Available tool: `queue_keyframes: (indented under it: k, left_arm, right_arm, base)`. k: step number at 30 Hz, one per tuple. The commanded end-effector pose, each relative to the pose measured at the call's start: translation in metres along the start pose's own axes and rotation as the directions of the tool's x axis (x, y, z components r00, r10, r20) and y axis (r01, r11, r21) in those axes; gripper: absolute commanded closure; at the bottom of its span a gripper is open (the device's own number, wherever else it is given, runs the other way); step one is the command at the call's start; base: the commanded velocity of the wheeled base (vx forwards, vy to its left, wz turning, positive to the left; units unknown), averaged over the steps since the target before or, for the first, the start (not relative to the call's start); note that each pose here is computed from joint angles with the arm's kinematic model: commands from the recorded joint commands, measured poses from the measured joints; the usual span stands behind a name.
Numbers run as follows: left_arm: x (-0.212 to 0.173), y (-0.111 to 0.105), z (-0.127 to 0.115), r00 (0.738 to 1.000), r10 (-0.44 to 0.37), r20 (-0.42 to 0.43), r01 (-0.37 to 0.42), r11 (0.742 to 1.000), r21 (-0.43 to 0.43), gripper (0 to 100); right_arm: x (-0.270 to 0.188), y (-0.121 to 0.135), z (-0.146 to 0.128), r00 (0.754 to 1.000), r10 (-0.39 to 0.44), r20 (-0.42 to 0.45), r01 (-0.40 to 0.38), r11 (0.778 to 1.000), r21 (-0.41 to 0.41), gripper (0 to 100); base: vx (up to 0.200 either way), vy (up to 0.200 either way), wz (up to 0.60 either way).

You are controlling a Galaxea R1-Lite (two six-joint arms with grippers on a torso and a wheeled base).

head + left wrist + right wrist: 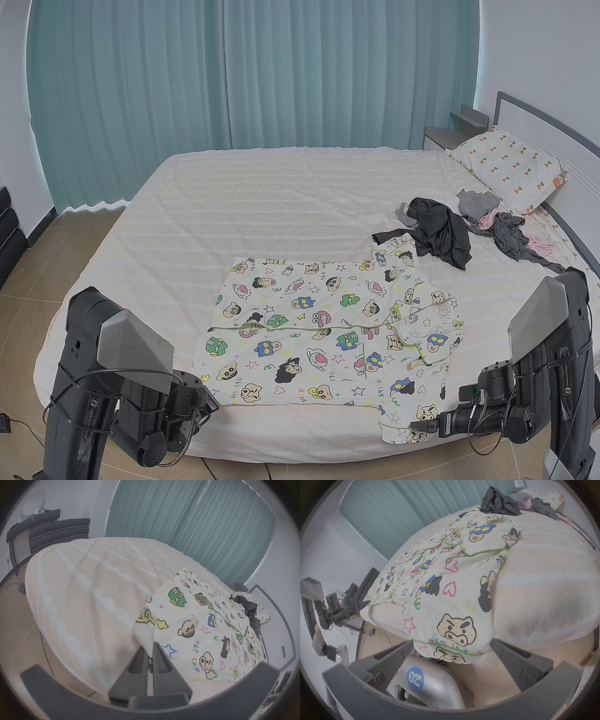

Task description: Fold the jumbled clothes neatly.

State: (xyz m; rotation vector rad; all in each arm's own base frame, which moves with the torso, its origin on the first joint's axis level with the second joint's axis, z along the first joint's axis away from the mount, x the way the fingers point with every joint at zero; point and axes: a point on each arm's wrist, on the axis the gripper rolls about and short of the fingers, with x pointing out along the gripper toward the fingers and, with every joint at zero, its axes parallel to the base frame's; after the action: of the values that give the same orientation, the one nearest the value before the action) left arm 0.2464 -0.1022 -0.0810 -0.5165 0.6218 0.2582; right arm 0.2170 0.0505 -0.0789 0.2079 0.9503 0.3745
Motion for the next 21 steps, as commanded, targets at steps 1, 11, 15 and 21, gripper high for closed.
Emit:
queue_keyframes:
  k: [1, 11, 15, 21]
  left_arm:
    - [0.0, -0.001, 0.001, 1.0, -0.011, 0.011, 0.011, 1.0, -0.008, 100]
    - [0.0, -0.001, 0.001, 1.0, -0.012, 0.01, 0.012, 1.0, -0.007, 100]
    - [0.0, -0.001, 0.001, 1.0, -0.013, 0.009, 0.013, 1.0, -0.007, 100]
    - [0.0, -0.001, 0.001, 1.0, -0.013, 0.009, 0.013, 1.0, -0.007, 100]
  right_arm:
    - [0.0, 0.0, 0.002, 1.0, -0.001, 0.014, 0.001, 1.0, -0.003, 0]
    - [0.01, -0.017, 0.005, 0.999, -0.013, 0.035, 0.014, 0.999, -0.034, 0]
    - [0.009, -0.015, 0.003, 0.998, 0.052, 0.019, -0.051, 0.998, -0.045, 0]
    - [0.008, -0.015, 0.003, 0.995, 0.094, 0.014, -0.093, 0.992, -0.083, 0]
  base:
    - [0.0, 0.0, 0.0]
    - [0.0, 0.0, 0.0]
    - [0.0, 0.0, 0.0]
    - [0.0, 0.0, 0.0]
